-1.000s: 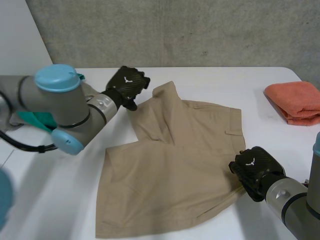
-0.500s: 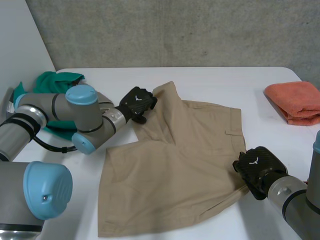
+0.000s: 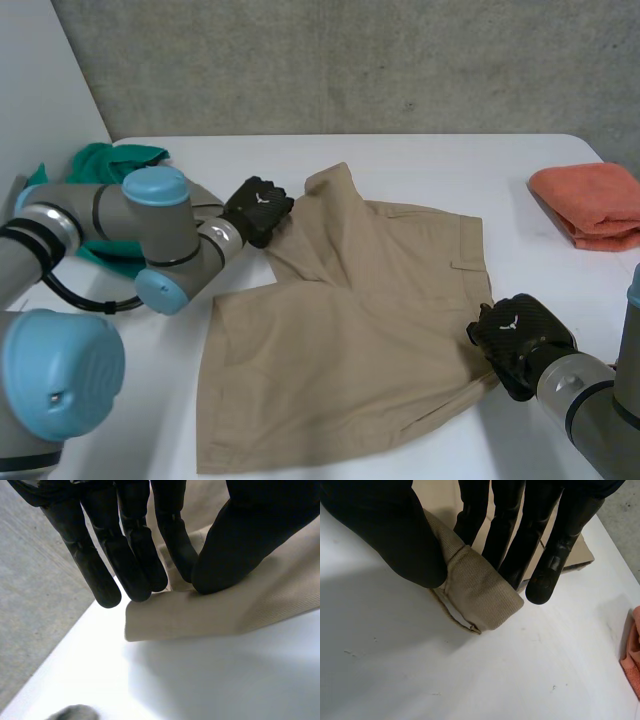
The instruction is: Fold the laundry.
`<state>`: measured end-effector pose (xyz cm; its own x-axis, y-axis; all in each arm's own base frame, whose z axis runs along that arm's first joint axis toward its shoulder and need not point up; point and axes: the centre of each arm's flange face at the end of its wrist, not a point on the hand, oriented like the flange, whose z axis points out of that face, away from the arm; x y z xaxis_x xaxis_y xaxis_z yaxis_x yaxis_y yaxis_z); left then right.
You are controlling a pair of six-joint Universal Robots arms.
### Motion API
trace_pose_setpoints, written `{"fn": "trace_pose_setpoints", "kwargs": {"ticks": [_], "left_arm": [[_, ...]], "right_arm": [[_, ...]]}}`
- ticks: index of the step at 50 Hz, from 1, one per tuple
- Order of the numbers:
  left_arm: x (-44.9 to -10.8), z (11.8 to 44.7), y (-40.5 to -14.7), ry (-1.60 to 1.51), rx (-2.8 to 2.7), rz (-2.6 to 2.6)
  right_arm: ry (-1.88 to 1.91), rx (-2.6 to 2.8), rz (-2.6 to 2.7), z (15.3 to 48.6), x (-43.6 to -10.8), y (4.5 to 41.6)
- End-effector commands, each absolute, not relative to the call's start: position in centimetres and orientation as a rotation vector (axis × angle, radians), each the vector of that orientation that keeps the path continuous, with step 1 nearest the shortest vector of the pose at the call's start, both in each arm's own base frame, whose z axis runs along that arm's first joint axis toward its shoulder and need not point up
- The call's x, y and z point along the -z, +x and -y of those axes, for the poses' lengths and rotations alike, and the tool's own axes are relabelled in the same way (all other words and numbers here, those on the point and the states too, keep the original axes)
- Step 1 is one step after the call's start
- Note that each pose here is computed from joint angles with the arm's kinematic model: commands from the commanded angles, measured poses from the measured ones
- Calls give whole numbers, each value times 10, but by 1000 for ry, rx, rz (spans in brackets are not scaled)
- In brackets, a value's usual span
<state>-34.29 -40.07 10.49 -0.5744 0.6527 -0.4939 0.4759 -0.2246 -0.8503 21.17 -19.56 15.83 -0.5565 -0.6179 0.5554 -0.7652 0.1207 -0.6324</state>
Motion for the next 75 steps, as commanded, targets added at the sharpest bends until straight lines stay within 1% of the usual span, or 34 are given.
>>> {"fn": "trace_pose_setpoints", "kwargs": {"ticks": [1, 6, 24, 33, 38, 41, 45, 49, 55, 63, 65, 75], "left_arm": [[-130, 391, -340, -1403, -2008, 1783], [-128, 387, -344, -1395, -1994, 1739], [-109, 384, -345, -1417, -1931, 1772], [-101, 386, -343, -1412, -1927, 1800], [-101, 388, -336, -1389, -1947, 1901], [-101, 383, -330, -1398, -1931, 1990], [-110, 374, -317, -1461, -1946, 2128], [-108, 363, -309, -1501, -1924, 2213], [-109, 345, -307, -1508, -1892, 2295], [-100, 327, -303, -1520, -1836, 2405], [-105, 323, -303, -1512, -1847, 2417], [-109, 319, -299, -1501, -1845, 2432]], "right_arm": [[1402, -1435, 2227, 196, -158, 213], [1410, -1436, 2235, 195, -158, 214], [1383, -1427, 2245, 199, -157, 209], [1383, -1427, 2245, 199, -157, 209], [1376, -1428, 2245, 200, -157, 209], [1369, -1430, 2245, 202, -158, 208], [1363, -1431, 2246, 202, -158, 207], [1363, -1434, 2245, 203, -159, 207], [1365, -1431, 2247, 202, -158, 207], [1367, -1428, 2250, 202, -157, 207], [1367, -1428, 2250, 202, -157, 207], [1369, -1427, 2252, 201, -157, 207]]}}
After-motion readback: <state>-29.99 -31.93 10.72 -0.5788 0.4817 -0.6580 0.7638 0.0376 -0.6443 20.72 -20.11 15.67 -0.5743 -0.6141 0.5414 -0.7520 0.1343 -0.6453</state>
